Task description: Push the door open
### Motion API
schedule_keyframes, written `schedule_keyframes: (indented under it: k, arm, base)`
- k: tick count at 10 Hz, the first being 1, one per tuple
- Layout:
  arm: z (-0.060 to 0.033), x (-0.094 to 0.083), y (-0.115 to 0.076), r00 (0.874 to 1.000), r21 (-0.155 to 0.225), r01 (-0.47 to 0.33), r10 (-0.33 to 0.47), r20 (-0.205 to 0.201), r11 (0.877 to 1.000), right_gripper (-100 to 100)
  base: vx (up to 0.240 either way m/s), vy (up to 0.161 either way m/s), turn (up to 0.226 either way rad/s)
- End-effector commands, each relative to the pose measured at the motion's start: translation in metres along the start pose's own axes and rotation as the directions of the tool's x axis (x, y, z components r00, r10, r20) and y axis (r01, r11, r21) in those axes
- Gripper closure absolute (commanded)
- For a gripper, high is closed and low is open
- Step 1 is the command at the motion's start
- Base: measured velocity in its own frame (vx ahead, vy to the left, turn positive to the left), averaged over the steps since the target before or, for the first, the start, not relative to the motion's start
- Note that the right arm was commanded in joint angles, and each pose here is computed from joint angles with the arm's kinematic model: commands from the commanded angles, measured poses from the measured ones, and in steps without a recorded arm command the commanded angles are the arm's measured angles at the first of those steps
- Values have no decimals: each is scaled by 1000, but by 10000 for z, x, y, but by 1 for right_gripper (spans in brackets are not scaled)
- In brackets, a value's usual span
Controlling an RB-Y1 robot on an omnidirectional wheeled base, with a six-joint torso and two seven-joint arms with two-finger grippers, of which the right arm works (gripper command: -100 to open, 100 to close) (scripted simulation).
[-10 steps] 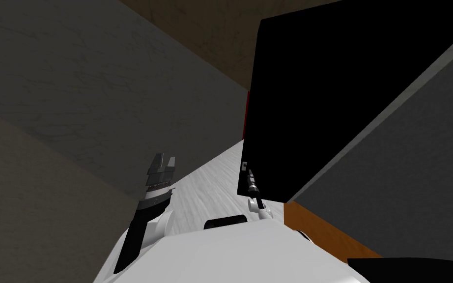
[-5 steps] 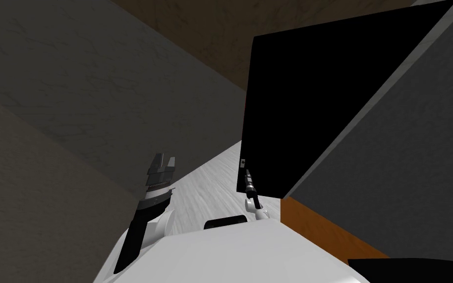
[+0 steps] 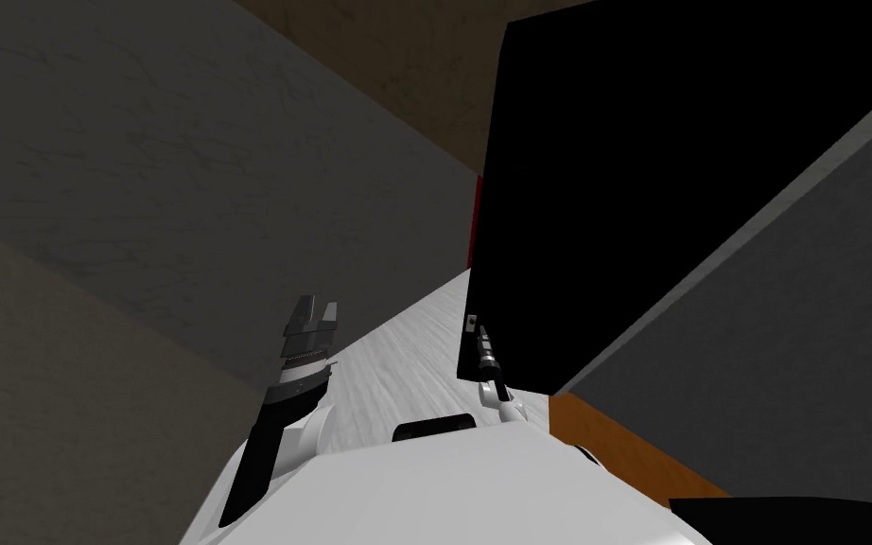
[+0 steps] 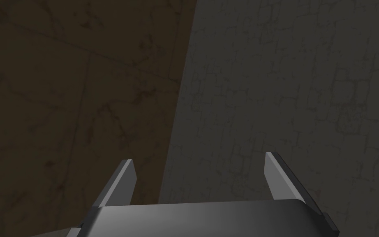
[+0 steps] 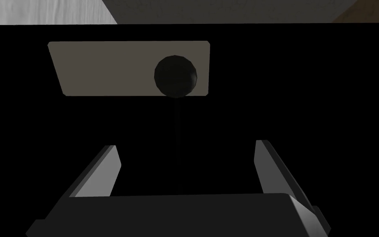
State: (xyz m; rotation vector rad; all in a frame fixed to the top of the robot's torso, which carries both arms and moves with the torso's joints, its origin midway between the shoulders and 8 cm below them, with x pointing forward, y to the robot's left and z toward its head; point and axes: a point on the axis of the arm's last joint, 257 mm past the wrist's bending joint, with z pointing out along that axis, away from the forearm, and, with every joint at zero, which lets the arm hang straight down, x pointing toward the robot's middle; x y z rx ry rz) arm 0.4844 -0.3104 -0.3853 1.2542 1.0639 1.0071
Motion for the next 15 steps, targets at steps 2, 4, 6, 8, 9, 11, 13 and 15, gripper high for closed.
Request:
schedule_keyframes:
  k: [2,4,6,8,9,11,13,15]
  arm:
    - [-33,2,-9,1000,0,-9,9,7,1000,-100]
    - [-99,184,-45,999,9,-48,48,7,999,-100]
    - [-77,133,-53,999,9,-34,34,7,999,100]
    - [-77,133,-53,999,9,-34,34,7,999,100]
    - [-77,133,-53,999,9,-34,34,7,999,100]
    - [-77,133,-53,999,9,-34,34,7,999,100]
    - [-80,-59,-114,999,23,-18,17,33,1000,100]
    - [-24,-264,-47,998,7,-9,9,68,1000,100]
  base:
    - [230,-69,33]
    - [268,-27,34]
    - [38,1,-1]
    - [-28,-1,7]
    - [-15,1,1]
    - [-5,1,-1]
    - [131,40,-32]
    - [120,30,-22]
